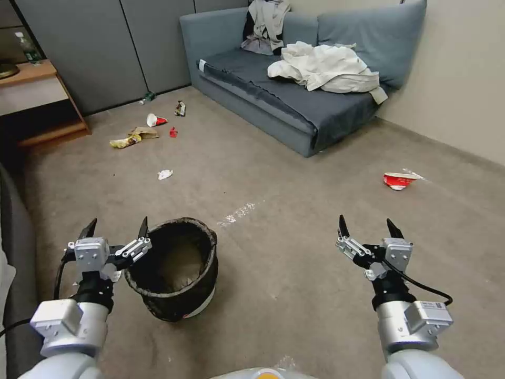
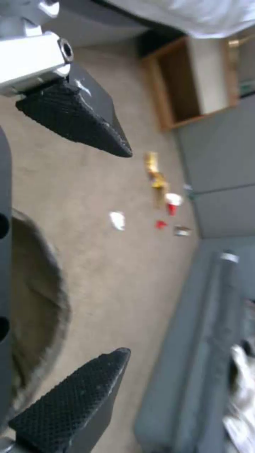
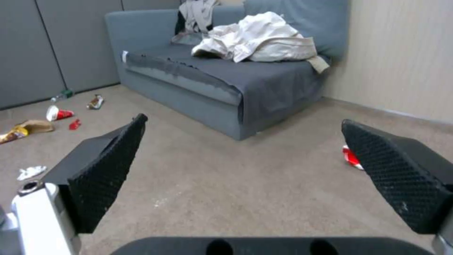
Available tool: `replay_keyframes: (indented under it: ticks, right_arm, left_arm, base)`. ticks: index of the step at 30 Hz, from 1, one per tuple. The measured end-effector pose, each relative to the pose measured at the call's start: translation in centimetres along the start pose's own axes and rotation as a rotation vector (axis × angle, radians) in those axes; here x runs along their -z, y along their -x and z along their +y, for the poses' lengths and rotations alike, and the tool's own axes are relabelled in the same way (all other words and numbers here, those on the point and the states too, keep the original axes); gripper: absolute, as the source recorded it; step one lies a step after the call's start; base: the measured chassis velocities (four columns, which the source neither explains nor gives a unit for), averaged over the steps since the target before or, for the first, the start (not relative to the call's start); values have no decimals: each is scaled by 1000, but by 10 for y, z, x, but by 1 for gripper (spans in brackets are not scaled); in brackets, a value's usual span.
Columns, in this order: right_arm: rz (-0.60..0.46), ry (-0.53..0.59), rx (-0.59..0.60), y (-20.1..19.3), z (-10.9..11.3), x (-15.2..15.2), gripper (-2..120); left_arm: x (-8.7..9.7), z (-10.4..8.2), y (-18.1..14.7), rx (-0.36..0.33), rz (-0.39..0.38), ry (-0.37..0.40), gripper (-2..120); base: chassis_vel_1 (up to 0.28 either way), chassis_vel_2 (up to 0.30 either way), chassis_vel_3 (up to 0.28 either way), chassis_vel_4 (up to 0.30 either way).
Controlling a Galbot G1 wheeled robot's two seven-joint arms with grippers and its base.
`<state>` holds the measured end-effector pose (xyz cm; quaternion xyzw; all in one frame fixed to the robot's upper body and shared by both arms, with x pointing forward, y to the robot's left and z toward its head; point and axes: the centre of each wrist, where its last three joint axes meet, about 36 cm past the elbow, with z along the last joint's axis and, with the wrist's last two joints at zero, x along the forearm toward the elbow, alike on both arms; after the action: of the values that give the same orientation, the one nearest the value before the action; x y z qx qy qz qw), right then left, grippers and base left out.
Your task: Pick up the trash can from the floor.
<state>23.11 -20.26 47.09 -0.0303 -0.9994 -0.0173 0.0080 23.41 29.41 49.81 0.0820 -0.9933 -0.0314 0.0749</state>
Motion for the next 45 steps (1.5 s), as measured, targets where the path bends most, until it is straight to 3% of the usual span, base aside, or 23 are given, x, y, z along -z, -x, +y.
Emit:
replay_keyframes:
  ticks: [8,10,18,28,40,44,45]
  right_arm:
    - [20,0,0,1,0,-10,100]
    - [34,1,3,1,1,-16,100]
    - [67,-5,8,3,3,-29,100]
    - [83,-9,10,4,3,-35,100]
    - [102,-11,10,4,3,-42,100]
    - [109,-11,8,5,3,-43,100]
    - [113,-11,8,5,3,-43,100]
  left_arm:
    - [-1,10,29,31,158,-73,100]
    - [-7,9,42,63,242,-109,100]
    - [-20,-1,67,169,414,-195,100]
    - [-38,0,82,212,476,-209,100]
    - [-56,-1,95,186,606,-253,100]
    - [-59,-2,97,197,624,-258,93]
    - [-60,-2,98,199,637,-260,81]
  base:
    - [0,0,0,0]
    - [0,0,0,0]
    - [0,0,0,0]
    - [0,0,0,0]
    - [0,0,0,0]
    - [0,0,0,0]
    - [0,0,0,0]
